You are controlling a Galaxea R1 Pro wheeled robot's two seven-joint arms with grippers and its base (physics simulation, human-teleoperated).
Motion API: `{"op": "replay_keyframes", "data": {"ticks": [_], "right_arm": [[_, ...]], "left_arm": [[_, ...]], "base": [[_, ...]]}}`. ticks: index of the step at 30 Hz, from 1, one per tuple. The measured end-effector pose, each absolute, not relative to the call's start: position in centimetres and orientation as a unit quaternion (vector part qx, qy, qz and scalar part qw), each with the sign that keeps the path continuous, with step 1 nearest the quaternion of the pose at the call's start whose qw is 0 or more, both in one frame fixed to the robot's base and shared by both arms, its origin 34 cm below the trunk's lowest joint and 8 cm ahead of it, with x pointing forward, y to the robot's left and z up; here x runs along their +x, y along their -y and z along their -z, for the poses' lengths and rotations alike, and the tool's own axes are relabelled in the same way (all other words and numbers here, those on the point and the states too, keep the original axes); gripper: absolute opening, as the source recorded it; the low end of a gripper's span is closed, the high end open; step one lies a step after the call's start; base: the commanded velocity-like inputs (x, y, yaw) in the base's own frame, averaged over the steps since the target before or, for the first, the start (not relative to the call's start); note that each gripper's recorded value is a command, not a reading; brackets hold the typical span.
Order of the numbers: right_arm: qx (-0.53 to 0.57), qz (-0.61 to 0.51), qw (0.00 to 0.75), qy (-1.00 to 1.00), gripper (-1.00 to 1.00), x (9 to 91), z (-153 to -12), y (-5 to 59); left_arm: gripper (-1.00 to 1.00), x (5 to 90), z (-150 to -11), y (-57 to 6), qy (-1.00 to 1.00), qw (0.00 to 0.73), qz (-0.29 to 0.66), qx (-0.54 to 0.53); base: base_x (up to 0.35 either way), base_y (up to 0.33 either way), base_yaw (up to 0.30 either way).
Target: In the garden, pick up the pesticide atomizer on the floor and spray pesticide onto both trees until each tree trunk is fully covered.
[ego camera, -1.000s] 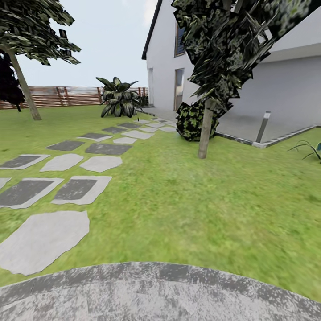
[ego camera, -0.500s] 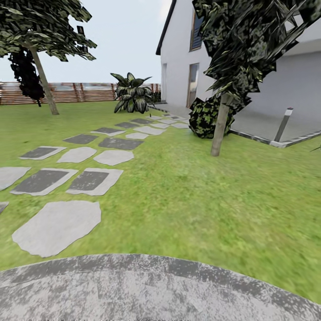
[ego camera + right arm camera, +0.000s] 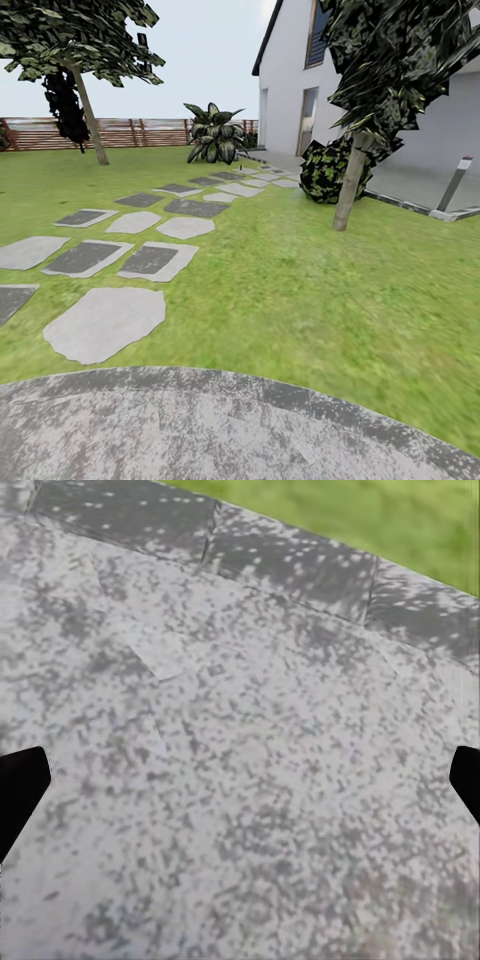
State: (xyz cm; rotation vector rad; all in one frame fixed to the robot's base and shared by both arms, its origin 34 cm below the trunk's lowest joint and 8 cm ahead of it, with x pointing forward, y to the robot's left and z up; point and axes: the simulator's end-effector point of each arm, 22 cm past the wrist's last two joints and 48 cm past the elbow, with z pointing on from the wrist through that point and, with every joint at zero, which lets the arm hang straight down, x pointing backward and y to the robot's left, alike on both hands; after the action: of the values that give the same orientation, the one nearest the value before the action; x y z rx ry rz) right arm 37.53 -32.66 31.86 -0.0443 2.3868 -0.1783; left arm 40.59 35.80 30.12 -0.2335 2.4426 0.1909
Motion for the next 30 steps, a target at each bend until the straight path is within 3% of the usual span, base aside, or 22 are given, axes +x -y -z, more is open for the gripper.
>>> {"op": "replay_keyframes", "data": {"ticks": [30], "right_arm": [[-0.019,0.069,0.348,-0.935,1.0,34.9,-24.5,32.6]], "left_arm": [[1.0,37.9,-22.7,-35.7,-0.942,0.317,-0.074,-0.087]], "base": [[0.0,0.0,0.179]]}}
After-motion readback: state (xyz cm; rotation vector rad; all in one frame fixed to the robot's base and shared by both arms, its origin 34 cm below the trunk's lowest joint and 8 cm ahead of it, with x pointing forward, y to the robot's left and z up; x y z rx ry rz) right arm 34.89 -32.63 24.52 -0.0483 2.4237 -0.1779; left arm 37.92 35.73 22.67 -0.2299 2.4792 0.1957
